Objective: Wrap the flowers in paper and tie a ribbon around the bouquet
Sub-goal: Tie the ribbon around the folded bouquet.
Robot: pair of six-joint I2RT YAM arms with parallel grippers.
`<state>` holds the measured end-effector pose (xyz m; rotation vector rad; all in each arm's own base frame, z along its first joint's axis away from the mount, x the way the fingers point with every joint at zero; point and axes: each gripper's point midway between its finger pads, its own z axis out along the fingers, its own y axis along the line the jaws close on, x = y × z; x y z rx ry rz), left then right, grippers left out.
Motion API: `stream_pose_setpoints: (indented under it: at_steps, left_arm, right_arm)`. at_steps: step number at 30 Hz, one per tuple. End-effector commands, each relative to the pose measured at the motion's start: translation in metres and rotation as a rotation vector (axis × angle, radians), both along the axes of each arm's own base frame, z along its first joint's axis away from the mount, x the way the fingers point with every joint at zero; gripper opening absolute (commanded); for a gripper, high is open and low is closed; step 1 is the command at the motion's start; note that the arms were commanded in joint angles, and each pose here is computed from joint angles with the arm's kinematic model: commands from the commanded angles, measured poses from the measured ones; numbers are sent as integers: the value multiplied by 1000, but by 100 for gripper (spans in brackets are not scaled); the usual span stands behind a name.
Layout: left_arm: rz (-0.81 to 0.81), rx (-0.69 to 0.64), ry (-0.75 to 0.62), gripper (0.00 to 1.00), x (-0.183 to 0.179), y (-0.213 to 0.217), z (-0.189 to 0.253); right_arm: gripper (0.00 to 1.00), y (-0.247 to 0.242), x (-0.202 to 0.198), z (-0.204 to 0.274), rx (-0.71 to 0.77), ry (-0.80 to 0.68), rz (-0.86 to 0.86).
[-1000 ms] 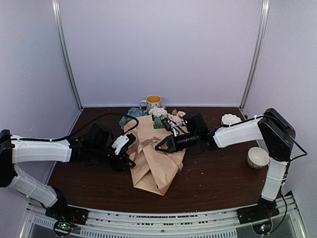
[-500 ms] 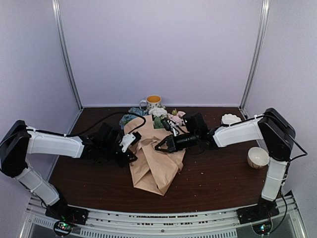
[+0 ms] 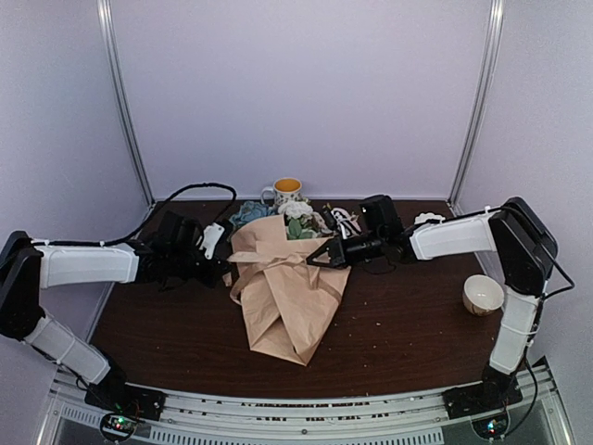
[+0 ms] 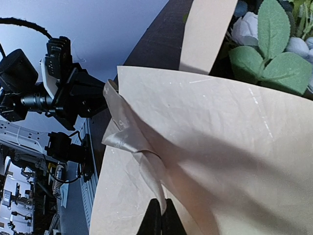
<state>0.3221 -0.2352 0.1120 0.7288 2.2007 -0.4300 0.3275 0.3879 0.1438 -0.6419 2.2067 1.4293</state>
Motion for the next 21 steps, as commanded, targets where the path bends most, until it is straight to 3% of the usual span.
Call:
stream_pose_setpoints:
  at_steps: [1, 10, 21]
  left_arm:
    - [103, -31, 44, 0, 9, 21, -6]
    - [248, -86, 75, 0, 16, 60, -14]
    - [332, -129, 104, 0, 14, 84, -31]
  right_arm:
    - [0, -13, 5, 11, -37, -49, -6]
    - [0, -70, 24, 14, -93, -81, -144]
    - [0, -145, 22, -29, -150, 8, -326]
